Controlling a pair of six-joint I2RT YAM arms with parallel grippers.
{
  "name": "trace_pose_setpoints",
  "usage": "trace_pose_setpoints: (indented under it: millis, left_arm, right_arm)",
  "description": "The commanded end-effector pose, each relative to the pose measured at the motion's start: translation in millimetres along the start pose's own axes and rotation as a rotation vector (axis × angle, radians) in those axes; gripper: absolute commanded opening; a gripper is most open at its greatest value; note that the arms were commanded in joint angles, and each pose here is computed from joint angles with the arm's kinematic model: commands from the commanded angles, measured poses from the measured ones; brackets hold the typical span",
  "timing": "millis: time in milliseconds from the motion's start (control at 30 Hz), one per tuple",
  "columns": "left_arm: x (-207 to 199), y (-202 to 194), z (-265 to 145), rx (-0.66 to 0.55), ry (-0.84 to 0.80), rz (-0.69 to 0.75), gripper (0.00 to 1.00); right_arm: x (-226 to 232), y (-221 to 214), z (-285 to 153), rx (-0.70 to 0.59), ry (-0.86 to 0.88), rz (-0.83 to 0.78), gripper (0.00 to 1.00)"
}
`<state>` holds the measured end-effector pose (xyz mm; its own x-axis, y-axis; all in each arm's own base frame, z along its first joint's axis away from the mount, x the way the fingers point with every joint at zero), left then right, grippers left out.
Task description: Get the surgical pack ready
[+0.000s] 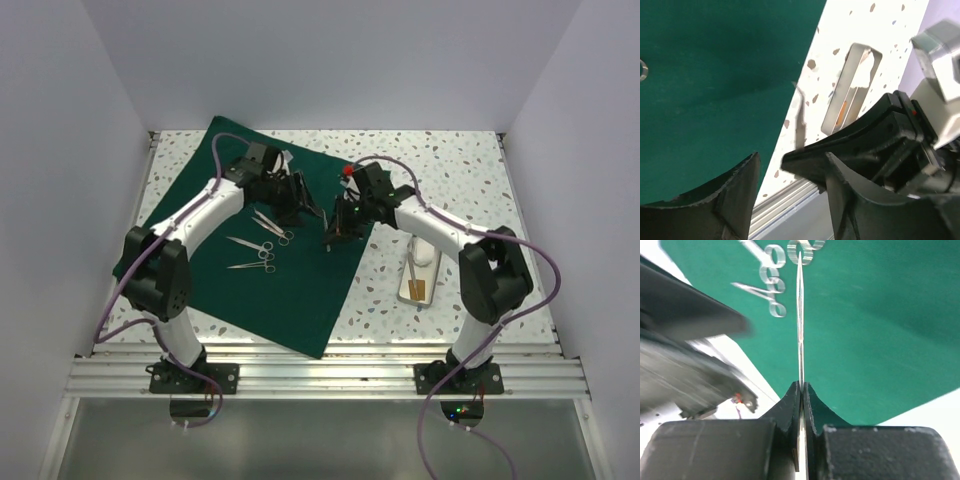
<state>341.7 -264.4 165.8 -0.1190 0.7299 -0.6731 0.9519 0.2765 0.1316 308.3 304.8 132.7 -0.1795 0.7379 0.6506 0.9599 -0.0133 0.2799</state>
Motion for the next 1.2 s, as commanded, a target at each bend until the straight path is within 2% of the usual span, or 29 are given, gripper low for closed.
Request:
trace_pose_setpoints:
  millis: [0, 67, 133, 167, 233, 367, 533, 733, 900, 1000, 1033, 1167]
  left_arm:
    - [4.2, 37.1, -21.1, -0.087, -0.048, 0.032, 0.59]
    - [25.0, 57.7, -26.4, -0.132, -0.013, -0.002, 0.6]
    - [44.7, 72.3, -26.9, -0.158, 0.025, -0.041, 0.6]
    - [53.6, 77.8, -25.2, -0.171, 0.051, -0.054, 0.57]
    - [76.2, 87.0, -16.5, -0.175, 0.105, -0.101, 0.55]
    - [101.3, 98.0, -0.7, -0.166, 0.211, -0.147, 0.54]
    - [116.9, 118.8, 13.4, -0.203, 0.285, -0.168, 0.54]
    - [134.8, 127.8, 20.4, -0.196, 0.394, -0.202, 0.59]
    - [143.4, 126.1, 21.6, -0.185, 0.44, -0.219, 0.59]
    - [148.5, 122.2, 18.9, -0.187, 0.469, -0.236, 0.57]
    - [150.9, 123.2, 17.3, -0.196, 0.485, -0.235, 0.56]
    - [157.0, 123.8, 14.7, -0.21, 0.524, -0.245, 0.54]
  right_arm:
    - [-32.1, -2.3, -27.8, -0.024, -0.123, 0.042, 0.0]
    - [-52.4, -11.2, -47.2, -0.041, -0.192, 0.046, 0.0]
    - [-86.6, -24.4, -70.8, -0.036, -0.334, 0.076, 0.0]
    - [-94.4, -28.5, -86.2, -0.047, -0.381, 0.055, 0.0]
    - [-125.8, -48.5, -109.4, -0.011, -0.526, 0.066, 0.0]
    - [-153.3, -77.2, -131.3, 0.015, -0.651, 0.077, 0.0]
    - [-178.6, -96.1, -124.6, 0.048, -0.678, 0.124, 0.03]
    - [-204.2, -95.5, -122.5, 0.063, -0.731, 0.123, 0.03]
    - [-215.5, -97.6, -120.6, 0.097, -0.758, 0.108, 0.08]
    - [-217.0, -98.2, -118.4, 0.104, -0.757, 0.109, 0.19]
    - [-216.4, -97.1, -118.5, 0.103, -0.754, 0.104, 0.29]
    - [-212.2, -92.9, -121.9, 0.093, -0.749, 0.094, 0.43]
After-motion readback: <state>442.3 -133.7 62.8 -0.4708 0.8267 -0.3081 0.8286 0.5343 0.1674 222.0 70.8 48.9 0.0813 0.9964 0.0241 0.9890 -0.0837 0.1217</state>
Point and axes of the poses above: each gripper's point midway between its finger pads, its own z axis out along the fingers, its own x axis along the line the jaws close on, y = z × x, the point moved 1 cm from there along -z, back along the fingers, and after that the axes turned 2 degrees about -z, right-handed, at the moved point
